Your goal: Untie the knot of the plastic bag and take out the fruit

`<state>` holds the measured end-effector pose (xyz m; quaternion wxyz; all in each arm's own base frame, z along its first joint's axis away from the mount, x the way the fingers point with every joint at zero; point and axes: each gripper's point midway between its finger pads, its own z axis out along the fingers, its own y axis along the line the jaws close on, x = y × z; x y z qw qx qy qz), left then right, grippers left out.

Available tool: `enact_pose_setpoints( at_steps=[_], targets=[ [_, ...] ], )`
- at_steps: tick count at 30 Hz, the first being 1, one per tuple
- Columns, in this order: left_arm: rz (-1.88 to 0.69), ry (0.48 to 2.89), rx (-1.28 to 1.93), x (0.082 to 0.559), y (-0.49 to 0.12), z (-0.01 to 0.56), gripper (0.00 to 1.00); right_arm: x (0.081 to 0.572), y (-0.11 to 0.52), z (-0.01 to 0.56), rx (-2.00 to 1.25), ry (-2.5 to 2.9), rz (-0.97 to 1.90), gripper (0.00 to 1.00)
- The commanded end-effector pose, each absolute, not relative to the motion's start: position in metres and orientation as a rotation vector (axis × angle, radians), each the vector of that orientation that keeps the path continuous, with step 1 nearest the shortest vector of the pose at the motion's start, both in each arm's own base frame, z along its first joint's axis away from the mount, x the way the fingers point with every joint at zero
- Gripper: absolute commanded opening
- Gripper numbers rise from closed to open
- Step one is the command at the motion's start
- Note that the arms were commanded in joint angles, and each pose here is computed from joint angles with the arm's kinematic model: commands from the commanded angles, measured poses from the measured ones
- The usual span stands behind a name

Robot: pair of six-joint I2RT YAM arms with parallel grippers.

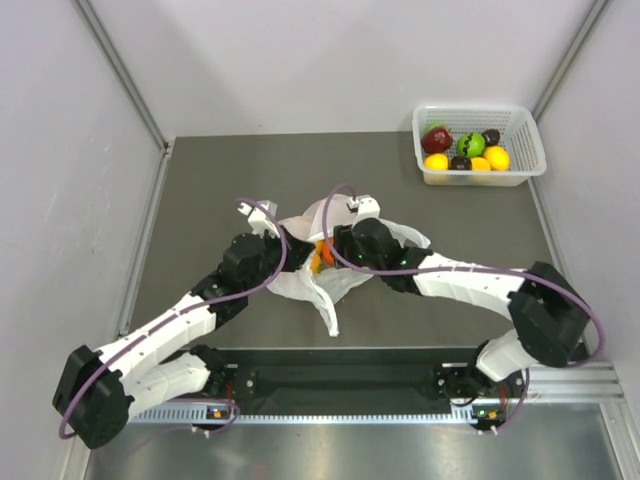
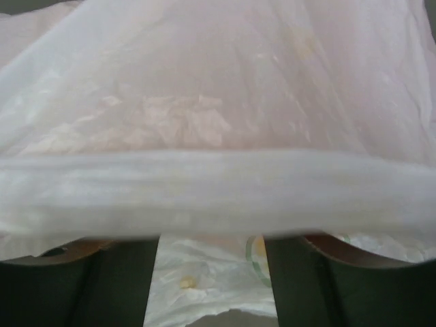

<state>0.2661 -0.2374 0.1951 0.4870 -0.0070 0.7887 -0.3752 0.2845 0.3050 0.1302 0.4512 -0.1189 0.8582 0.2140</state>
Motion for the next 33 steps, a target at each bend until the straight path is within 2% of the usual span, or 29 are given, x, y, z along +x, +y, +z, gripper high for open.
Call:
enact_pose_setpoints(
  at_steps=[1,3,5,6,8,15,22,26,27,29,33],
  targets=[
    [-0.935,1.838,-0.039,0.269,-0.235,0.222,0.0,0.31,0.33,0.157,-0.163,2.036,0.576,0.62],
    [-0.936,1.845,-0.041,0.268,-0.234,0.219,0.0,0.314,0.331,0.15,-0.138,2.053,0.563,0.76],
    [-0.939,1.846,-0.04,0.267,-0.234,0.217,0.0,0.318,0.33,0.139,-0.103,2.072,0.535,0.85],
    [-0.943,1.855,-0.04,0.265,-0.234,0.213,0.0,0.319,0.331,0.137,-0.083,2.076,0.539,0.93],
    [-0.948,1.86,-0.041,0.264,-0.235,0.211,0.0,0.325,0.329,0.128,-0.048,2.088,0.513,0.99],
    [-0.963,1.877,-0.04,0.263,-0.237,0.204,0.0,0.334,0.335,0.096,0.045,2.151,0.552,1.0],
    [-0.959,1.883,-0.041,0.262,-0.236,0.2,0.0,0.337,0.326,0.076,0.107,2.175,0.53,0.98],
    [-0.958,1.891,-0.043,0.261,-0.236,0.196,0.0,0.339,0.329,0.076,0.067,2.16,0.597,0.77],
    [-0.959,1.893,-0.044,0.261,-0.236,0.195,0.0,0.337,0.328,0.074,0.055,2.166,0.607,0.68],
    [-0.956,1.894,-0.041,0.26,-0.235,0.194,0.0,0.335,0.329,0.074,0.021,2.177,0.625,0.61],
    [-0.952,1.897,-0.041,0.26,-0.235,0.191,0.0,0.328,0.326,0.07,-0.045,2.214,0.621,0.63]
  ],
)
